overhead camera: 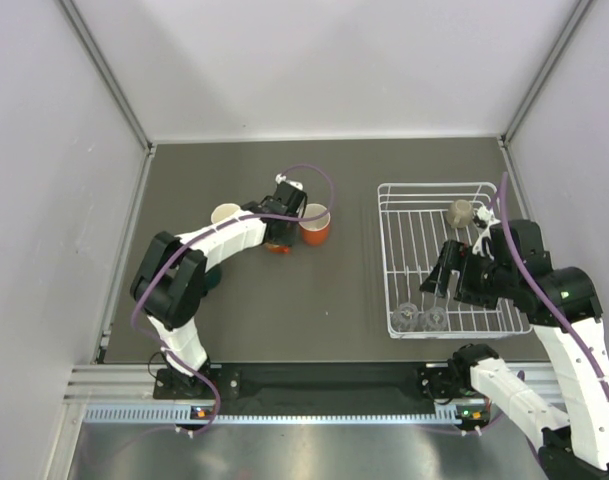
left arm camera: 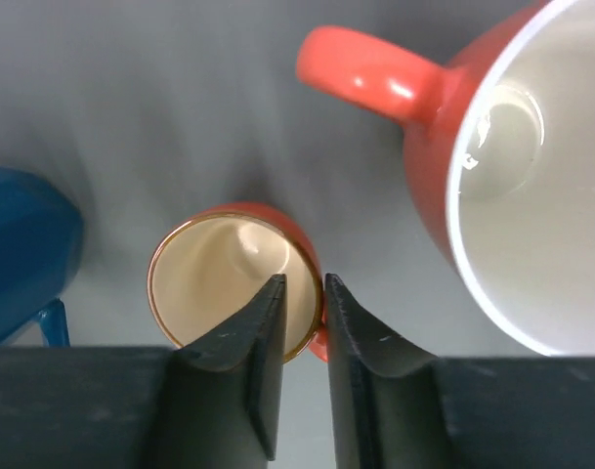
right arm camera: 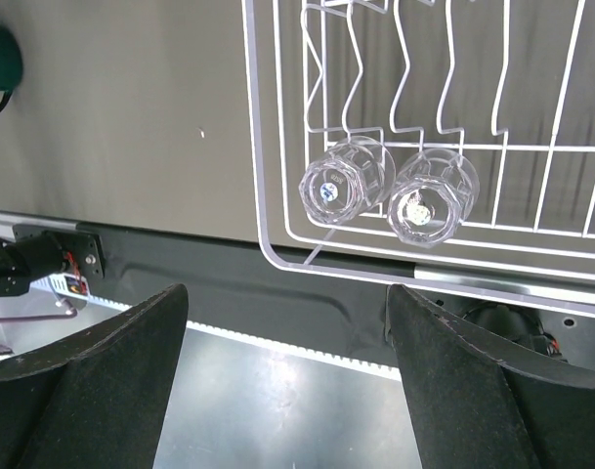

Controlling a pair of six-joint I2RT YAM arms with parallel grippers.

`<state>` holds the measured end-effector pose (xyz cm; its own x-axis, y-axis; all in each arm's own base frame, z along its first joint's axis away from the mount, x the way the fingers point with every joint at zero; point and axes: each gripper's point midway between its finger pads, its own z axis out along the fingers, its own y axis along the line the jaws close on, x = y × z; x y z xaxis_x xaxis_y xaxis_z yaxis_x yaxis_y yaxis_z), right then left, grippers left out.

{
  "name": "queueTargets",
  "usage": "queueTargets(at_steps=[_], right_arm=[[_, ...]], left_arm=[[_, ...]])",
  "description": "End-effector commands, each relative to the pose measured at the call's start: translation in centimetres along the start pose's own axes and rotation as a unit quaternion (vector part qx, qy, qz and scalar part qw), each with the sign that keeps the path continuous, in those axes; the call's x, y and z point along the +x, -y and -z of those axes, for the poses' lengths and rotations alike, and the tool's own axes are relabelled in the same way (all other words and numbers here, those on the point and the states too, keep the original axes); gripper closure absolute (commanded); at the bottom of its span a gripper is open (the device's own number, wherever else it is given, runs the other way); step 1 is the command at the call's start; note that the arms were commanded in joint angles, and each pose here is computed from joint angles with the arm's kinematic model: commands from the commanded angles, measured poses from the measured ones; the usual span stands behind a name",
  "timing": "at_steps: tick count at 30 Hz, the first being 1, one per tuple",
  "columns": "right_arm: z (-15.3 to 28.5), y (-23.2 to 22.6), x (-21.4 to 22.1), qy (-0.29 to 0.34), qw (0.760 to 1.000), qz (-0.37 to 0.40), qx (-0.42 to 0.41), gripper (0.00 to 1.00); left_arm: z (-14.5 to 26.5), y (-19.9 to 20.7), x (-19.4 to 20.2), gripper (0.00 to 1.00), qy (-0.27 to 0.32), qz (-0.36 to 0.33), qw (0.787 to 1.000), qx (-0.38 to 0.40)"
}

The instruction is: Load the cups into the dish rack

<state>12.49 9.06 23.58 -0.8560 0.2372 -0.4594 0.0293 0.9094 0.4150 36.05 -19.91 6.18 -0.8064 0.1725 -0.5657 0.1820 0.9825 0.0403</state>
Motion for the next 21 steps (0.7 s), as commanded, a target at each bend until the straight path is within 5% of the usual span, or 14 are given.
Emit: queueTargets(at_steps=[1,7,13,21], right_arm=[[0.2,0.1,0.4,-0.005,1.000,-0.003,0.002,0.17],[0.0,-0.1,0.4,-0.022,1.000,0.001,0.002,0.17],[0.5,-0.3,0.1,-0.040,0.999,0.020,0.008,0.17],[-0.9,-1.0,0.5,-0.064,0.998,0.025,-0.014,0.17]], left_arm=[[-0.1,0.6,-1.2,0.77,0.022,-0.002,1.000,0.020],[0.5,1.3,-0.1,1.00,-0.004,0.002,0.999,0.041],[3.7,1.2,0.6,1.00,-0.019,0.027,0.998,0.059],[15.5,1.8,-0.3,1.00,0.026,0.095,0.982,0.162]])
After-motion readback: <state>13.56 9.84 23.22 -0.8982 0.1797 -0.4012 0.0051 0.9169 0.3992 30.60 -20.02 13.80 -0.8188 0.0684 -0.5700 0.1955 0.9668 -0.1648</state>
